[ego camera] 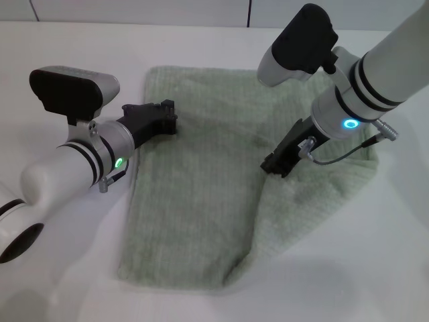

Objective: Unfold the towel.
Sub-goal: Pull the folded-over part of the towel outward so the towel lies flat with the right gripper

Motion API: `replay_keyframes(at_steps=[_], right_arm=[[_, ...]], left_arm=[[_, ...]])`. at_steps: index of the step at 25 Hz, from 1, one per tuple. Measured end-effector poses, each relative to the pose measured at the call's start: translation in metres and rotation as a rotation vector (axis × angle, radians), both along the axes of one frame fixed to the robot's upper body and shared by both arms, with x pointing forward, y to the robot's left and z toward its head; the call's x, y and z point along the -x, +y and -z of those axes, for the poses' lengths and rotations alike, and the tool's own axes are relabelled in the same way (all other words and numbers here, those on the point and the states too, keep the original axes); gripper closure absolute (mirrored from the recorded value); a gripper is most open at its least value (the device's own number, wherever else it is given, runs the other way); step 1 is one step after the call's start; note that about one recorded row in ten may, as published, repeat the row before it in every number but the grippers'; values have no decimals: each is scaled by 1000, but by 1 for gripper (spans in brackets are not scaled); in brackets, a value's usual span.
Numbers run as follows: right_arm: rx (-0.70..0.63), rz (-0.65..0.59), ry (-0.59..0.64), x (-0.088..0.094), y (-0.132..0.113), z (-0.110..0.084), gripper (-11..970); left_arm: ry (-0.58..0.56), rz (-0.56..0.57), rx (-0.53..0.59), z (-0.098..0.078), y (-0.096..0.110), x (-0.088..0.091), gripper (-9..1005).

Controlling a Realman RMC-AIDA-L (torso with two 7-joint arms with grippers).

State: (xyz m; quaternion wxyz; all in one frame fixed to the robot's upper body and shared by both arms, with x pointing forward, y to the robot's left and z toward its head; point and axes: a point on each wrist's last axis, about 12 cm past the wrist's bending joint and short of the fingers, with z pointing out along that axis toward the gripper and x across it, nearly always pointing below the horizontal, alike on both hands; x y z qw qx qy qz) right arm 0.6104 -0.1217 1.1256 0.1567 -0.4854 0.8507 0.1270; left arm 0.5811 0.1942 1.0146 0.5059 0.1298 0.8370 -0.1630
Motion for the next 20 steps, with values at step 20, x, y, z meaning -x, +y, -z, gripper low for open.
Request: replay_keyframes(at_steps=[20], right_arm=[[7,-70,1,8,4,-8,936]], left_arm=[[4,-5,-3,1,3,1,998]])
